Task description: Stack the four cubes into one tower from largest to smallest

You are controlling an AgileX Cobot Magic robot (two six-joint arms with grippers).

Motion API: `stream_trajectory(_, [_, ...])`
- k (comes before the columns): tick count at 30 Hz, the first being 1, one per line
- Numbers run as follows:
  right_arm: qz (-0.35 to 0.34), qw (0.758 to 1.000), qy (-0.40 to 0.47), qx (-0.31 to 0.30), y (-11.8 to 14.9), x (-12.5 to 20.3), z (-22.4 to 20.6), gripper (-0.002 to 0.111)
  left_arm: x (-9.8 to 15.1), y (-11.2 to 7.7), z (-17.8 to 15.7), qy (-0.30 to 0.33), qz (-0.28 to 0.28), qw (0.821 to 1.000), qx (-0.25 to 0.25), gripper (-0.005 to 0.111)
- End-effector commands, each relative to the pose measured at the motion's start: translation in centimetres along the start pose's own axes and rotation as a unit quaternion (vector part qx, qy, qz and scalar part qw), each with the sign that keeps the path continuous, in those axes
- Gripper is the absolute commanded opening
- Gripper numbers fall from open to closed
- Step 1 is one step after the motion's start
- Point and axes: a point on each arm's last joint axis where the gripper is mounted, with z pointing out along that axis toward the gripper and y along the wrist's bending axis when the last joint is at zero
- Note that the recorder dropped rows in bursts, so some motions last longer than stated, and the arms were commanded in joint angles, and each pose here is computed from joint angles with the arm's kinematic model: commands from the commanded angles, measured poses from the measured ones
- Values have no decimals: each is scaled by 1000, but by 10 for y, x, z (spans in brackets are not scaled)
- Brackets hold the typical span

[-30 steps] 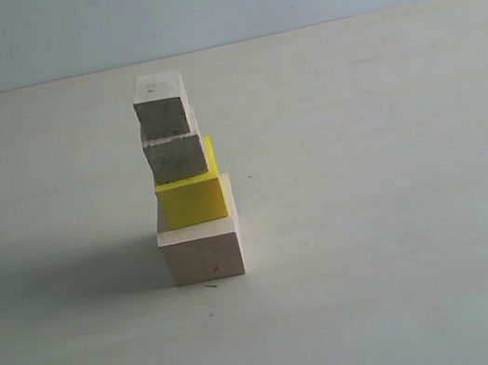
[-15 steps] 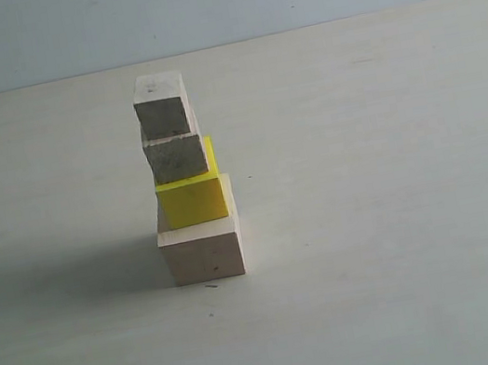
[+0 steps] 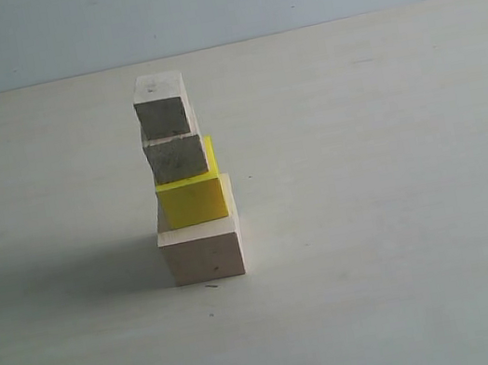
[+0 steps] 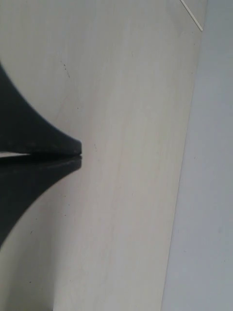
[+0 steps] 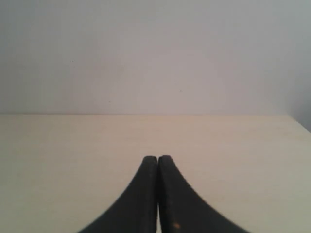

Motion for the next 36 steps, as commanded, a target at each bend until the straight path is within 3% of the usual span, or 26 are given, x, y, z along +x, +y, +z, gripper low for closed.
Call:
stream_trajectory(1, [5,1000,12,4,0,19,1,0,-1,0,0,-9,4,1000,3,0])
stream_trajectory(7, [12,998,67,1,1,42,4,0,-1,0,0,-9,4,1000,3,0])
stream_trajectory(36, [6,998,66,1,1,42,4,0,-1,0,0,-9,4,1000,3,0])
